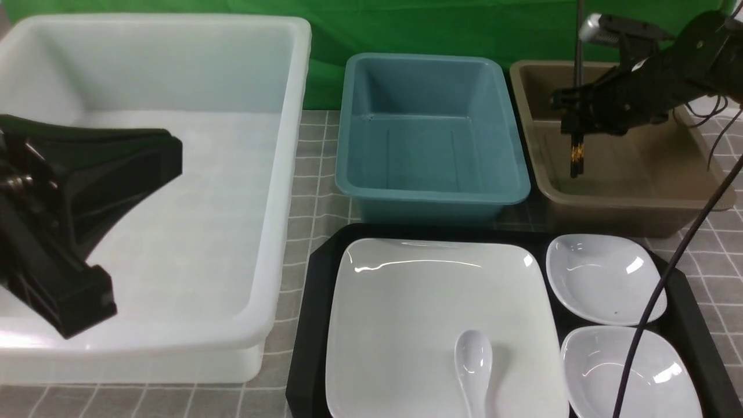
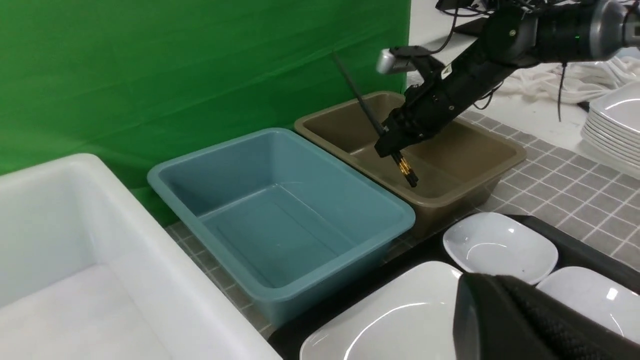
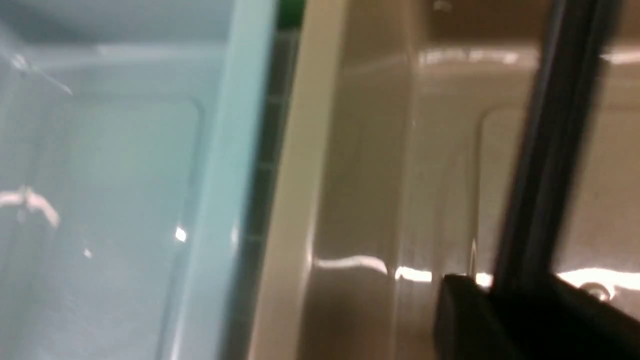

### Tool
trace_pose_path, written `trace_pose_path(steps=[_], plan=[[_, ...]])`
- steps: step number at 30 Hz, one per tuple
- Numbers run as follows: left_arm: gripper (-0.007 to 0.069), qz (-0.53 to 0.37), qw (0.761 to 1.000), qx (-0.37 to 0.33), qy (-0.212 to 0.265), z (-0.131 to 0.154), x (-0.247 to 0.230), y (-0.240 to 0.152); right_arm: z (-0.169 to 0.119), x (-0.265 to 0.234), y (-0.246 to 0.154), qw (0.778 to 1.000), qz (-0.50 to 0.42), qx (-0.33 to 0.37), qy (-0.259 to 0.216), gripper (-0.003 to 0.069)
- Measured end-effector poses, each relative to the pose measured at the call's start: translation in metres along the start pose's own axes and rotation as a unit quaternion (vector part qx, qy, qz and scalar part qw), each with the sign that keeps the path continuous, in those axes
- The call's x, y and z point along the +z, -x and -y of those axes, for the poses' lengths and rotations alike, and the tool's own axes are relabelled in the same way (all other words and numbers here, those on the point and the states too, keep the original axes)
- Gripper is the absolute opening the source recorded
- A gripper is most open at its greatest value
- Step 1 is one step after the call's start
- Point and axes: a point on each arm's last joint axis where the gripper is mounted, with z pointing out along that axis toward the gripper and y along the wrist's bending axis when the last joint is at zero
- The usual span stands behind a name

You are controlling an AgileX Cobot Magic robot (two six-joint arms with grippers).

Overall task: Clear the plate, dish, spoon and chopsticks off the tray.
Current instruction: Use the right arm to put the chopsticks into the small storage box on the right, then use the right arm to grab a small plate from the dinner plate

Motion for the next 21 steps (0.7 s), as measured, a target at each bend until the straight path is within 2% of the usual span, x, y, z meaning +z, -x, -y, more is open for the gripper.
trace_pose_path(steps=[2, 4, 12, 17, 18, 19, 21], plan=[[0.0005, -0.003, 1.0, 0.006, 0.002, 0.0, 0.0, 0.0, 0.0, 0.0, -0.001, 1.0, -0.006, -0.001, 0.0, 0.0295], [0.0005, -0.006, 1.0, 0.014, 0.005, -0.001, 0.0, -0.001, 0.0, -0.001, -0.001, 1.0, -0.01, -0.001, 0.0, 0.0329], [0.0005, -0.015, 0.999, 0.039, 0.014, -0.003, 0.0, -0.003, -0.013, -0.053, 0.011, 1.0, -0.016, -0.018, 0.002, 0.0336], [0.0005, -0.034, 0.998, 0.05, 0.009, -0.002, 0.0, -0.006, -0.052, -0.133, 0.002, 0.993, -0.089, -0.076, 0.019, 0.0179], [0.0005, -0.035, 0.998, 0.05, 0.008, -0.002, 0.0, -0.006, -0.056, -0.135, 0.0, 0.992, -0.093, -0.082, 0.02, 0.0174], [0.0005, -0.046, 0.998, 0.046, -0.002, 0.0, 0.0, -0.008, -0.077, -0.155, -0.012, 0.987, -0.106, -0.124, 0.004, 0.0136], [0.0005, -0.06, 0.997, 0.045, -0.014, 0.002, -0.001, -0.011, -0.099, -0.172, -0.031, 0.98, -0.114, -0.161, -0.011, 0.0118]])
